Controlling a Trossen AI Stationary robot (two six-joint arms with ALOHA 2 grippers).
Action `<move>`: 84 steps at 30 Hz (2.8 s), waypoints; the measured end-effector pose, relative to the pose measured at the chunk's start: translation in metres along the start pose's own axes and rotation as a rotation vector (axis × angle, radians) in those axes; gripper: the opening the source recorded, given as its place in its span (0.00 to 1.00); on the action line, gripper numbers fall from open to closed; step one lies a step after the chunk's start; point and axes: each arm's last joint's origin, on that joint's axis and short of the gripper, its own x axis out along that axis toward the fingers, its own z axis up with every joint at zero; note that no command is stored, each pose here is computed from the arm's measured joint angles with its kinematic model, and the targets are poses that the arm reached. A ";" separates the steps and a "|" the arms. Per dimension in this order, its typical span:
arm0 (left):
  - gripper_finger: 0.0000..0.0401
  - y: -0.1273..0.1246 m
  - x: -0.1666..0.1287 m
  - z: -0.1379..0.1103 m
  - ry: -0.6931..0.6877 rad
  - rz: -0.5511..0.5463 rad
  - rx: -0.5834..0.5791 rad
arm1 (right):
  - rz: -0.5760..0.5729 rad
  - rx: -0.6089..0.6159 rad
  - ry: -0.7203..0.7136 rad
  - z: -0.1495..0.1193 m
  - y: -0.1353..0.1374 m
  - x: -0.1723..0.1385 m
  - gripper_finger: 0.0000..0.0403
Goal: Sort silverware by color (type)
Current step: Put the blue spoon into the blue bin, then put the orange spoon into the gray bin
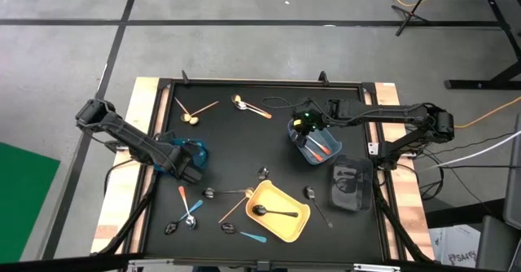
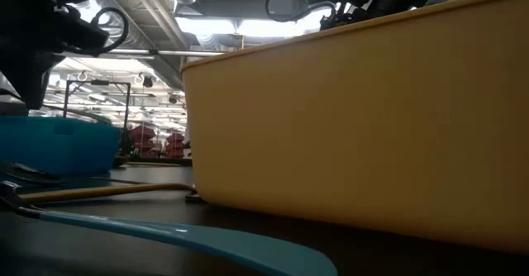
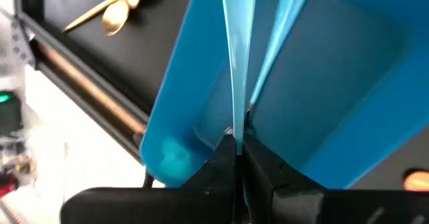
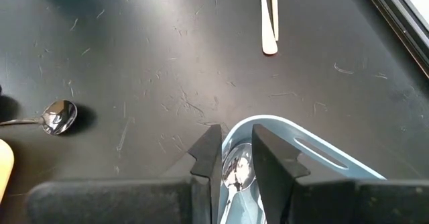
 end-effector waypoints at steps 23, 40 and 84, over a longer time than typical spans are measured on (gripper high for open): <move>0.15 -0.003 0.000 0.000 0.025 -0.047 0.053 | 0.000 0.000 0.000 0.000 0.000 0.000 0.18; 0.16 0.006 -0.072 0.015 0.149 -0.327 -0.323 | 0.000 0.000 -0.002 0.000 0.000 0.000 0.18; 0.16 -0.108 -0.018 -0.040 0.321 -0.435 -1.039 | 0.000 0.001 -0.002 0.000 0.000 0.000 0.18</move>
